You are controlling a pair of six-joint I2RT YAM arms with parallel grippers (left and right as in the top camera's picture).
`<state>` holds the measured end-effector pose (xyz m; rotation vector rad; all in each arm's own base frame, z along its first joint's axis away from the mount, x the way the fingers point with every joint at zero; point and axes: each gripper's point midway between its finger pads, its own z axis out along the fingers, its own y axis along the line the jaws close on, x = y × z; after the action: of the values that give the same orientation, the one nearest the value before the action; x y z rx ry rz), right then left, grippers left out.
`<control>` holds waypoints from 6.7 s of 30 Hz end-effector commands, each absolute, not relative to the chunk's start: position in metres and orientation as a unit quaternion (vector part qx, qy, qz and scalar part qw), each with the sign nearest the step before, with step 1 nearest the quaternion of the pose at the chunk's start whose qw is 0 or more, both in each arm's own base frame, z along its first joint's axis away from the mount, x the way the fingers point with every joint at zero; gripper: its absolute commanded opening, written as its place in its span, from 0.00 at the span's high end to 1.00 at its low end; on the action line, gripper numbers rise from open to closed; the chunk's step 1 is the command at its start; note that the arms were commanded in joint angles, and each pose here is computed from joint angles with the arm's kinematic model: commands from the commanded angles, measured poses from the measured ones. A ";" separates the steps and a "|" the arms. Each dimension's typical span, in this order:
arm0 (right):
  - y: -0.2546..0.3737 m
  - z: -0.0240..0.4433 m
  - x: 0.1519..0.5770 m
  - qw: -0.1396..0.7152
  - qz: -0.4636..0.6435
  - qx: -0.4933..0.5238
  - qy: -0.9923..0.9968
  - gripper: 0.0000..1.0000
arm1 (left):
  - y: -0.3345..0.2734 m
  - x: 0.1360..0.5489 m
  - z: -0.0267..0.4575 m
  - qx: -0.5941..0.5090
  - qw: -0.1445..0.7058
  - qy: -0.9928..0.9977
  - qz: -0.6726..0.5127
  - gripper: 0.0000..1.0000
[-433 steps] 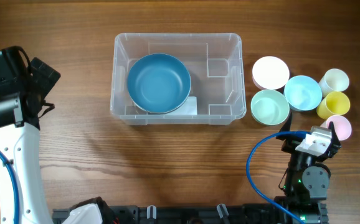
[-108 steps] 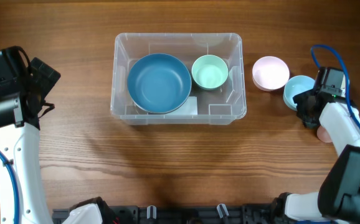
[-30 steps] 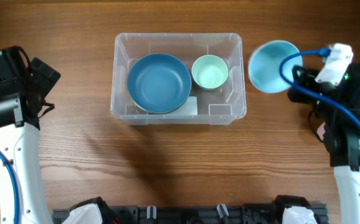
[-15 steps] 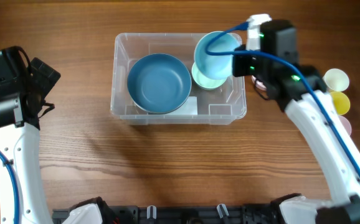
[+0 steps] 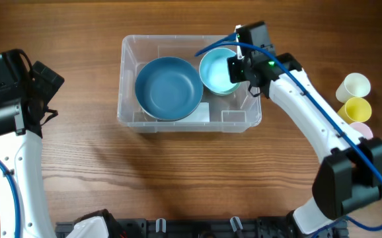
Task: Pack container
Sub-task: 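Lift the light blue bowl and stack it into the mint bowl, then reach the right gripper to the pink bowl and grasp its rim, then place the pink bowl onto the stacked bowls in the container, then move the right gripper to the pink cup and grasp it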
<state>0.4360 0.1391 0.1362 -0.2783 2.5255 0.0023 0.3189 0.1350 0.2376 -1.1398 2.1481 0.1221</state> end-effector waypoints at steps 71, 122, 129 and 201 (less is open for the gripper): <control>-0.047 0.012 0.401 0.055 0.029 0.247 0.967 0.86 | 0.136 0.320 0.239 -0.438 0.347 0.828 0.046 0.00; 0.128 0.144 0.437 0.269 0.062 -0.065 0.959 0.66 | 0.136 0.320 0.239 -0.438 0.347 0.828 0.046 0.00; 0.127 0.170 0.433 0.295 0.068 -0.059 0.951 0.53 | 0.136 0.320 0.239 -0.438 0.347 0.828 0.046 0.00; -0.153 0.048 0.244 0.076 -0.126 0.318 0.936 0.96 | 0.136 0.320 0.239 -0.438 0.347 0.828 0.046 0.00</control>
<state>0.2441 -0.1530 0.0470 0.9395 2.8081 -0.3875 0.3190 0.1351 0.2373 -1.1402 2.1490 0.1229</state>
